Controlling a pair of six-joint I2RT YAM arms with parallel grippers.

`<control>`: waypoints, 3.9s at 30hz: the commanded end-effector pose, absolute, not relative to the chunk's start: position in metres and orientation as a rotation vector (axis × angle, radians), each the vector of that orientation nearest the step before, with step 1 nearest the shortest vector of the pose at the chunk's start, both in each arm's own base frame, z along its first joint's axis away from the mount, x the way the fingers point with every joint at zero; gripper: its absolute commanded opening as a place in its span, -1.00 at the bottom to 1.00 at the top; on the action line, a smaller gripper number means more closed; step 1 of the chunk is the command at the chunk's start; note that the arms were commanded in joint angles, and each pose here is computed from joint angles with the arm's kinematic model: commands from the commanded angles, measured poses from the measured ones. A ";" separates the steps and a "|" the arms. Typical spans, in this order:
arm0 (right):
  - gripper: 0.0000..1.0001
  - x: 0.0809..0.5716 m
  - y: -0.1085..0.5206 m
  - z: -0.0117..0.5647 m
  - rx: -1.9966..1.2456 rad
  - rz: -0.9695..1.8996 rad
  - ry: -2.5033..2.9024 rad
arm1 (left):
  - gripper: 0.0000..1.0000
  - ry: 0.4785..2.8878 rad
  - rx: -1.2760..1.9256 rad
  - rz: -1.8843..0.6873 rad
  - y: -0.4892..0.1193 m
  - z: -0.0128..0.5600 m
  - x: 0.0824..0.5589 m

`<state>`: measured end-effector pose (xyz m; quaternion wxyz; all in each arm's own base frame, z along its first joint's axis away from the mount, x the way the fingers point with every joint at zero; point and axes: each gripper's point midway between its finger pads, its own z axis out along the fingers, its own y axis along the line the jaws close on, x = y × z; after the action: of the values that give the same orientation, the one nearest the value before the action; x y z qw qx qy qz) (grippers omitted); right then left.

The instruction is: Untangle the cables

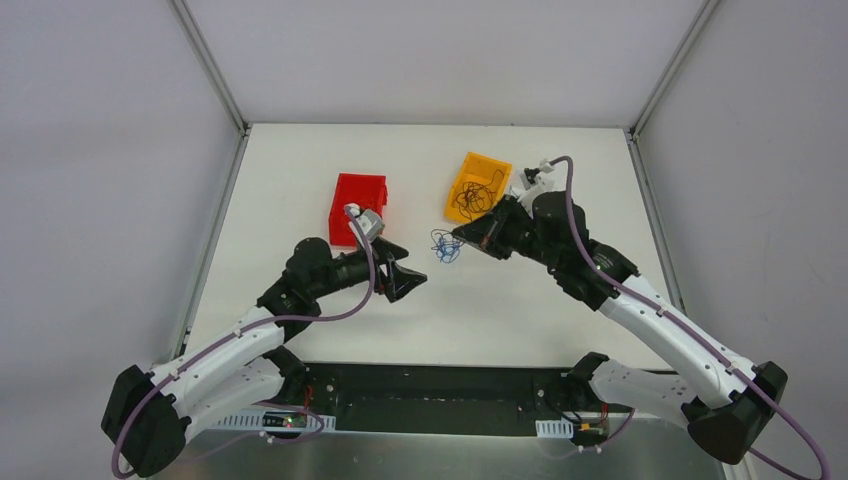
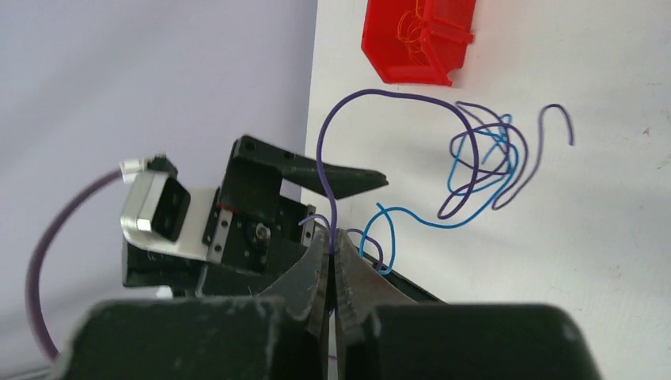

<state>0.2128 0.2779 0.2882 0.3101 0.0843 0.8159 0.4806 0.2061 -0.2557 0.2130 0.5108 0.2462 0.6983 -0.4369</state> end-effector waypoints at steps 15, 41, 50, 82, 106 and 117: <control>-1.00 0.241 0.273 0.342 0.629 1.436 1.938 | 0.69 1.290 0.823 -0.898 -0.295 0.253 0.221; -1.00 0.228 0.280 0.365 0.601 1.596 1.887 | -1.00 1.193 0.675 -1.011 -0.328 0.301 0.253; -1.00 0.245 0.178 0.335 0.740 0.989 1.806 | -1.00 1.452 0.599 -0.775 -0.274 0.251 0.258; -1.00 0.264 0.173 0.296 0.343 0.802 2.150 | -1.00 1.937 0.140 -0.412 -0.124 0.227 0.253; -1.00 0.396 0.232 0.257 0.354 0.961 2.332 | -1.00 1.899 0.232 -0.400 -0.129 0.254 0.256; -1.00 0.454 0.187 0.150 0.390 0.598 2.557 | -1.00 1.906 0.342 -0.519 -0.156 0.266 0.257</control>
<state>0.4376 0.2055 0.1618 0.2298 0.1678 0.9170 0.2796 0.2585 -0.1419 0.2440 0.5316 0.1123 0.8182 -0.1881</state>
